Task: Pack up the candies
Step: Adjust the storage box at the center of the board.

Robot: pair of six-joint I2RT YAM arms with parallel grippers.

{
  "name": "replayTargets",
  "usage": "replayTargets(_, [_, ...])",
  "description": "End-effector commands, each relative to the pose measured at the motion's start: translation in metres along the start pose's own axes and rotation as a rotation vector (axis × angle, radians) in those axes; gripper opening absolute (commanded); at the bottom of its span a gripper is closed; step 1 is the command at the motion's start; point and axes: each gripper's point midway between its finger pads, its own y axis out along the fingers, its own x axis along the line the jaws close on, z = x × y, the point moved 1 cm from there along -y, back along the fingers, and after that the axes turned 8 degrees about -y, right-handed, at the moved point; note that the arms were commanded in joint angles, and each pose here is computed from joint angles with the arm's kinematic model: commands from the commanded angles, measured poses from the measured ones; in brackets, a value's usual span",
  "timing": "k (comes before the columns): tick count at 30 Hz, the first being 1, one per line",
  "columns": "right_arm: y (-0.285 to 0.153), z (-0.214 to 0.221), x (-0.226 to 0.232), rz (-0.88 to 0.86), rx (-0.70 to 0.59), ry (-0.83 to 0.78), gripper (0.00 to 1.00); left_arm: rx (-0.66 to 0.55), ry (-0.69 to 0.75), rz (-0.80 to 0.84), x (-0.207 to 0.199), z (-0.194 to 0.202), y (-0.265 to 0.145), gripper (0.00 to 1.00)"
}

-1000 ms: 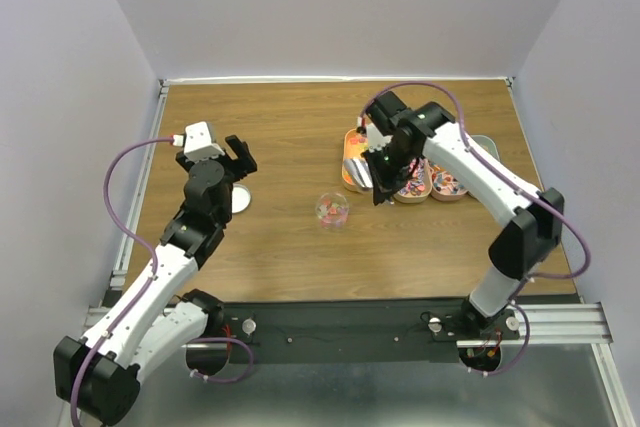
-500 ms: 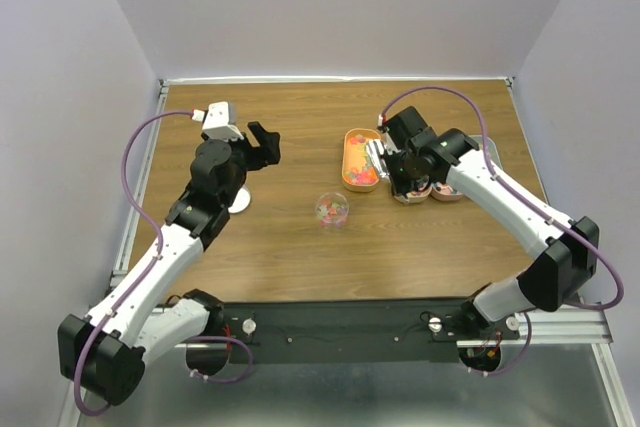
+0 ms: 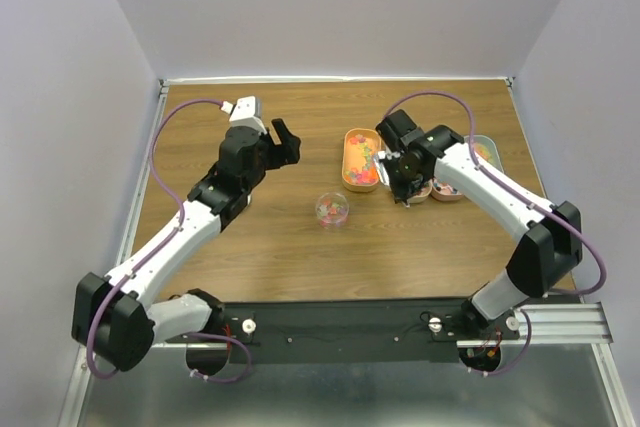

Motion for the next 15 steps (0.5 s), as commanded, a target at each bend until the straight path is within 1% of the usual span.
replayTargets(1, [0.007,0.012,-0.025,0.058,0.13,0.044,0.01,0.043,0.052,0.012,-0.006,0.007,0.017,0.86])
replayTargets(3, [0.009,0.017,-0.027,0.033,0.187,0.067,0.01,0.073,0.097,-0.005,-0.001,0.016,0.027,0.86])
replayTargets(5, [0.017,0.021,-0.025,0.019,0.238,0.075,0.01,0.081,0.143,-0.012,0.001,0.017,0.034,0.86])
replayTargets(7, [0.024,0.024,-0.026,0.035,0.278,0.09,0.01,0.095,0.172,-0.031,0.007,0.024,0.043,0.86])
replayTargets(8, [0.031,0.029,-0.026,0.039,0.327,0.093,0.01,0.099,0.181,-0.04,0.01,0.026,0.045,0.86])
replayTargets(12, [0.041,0.032,-0.028,0.038,0.377,0.139,0.01,0.127,0.216,-0.058,0.019,0.037,0.047,0.86])
replayTargets(15, [0.046,0.039,-0.04,0.064,0.431,0.166,0.01,0.102,0.235,-0.058,0.023,0.036,0.045,0.86])
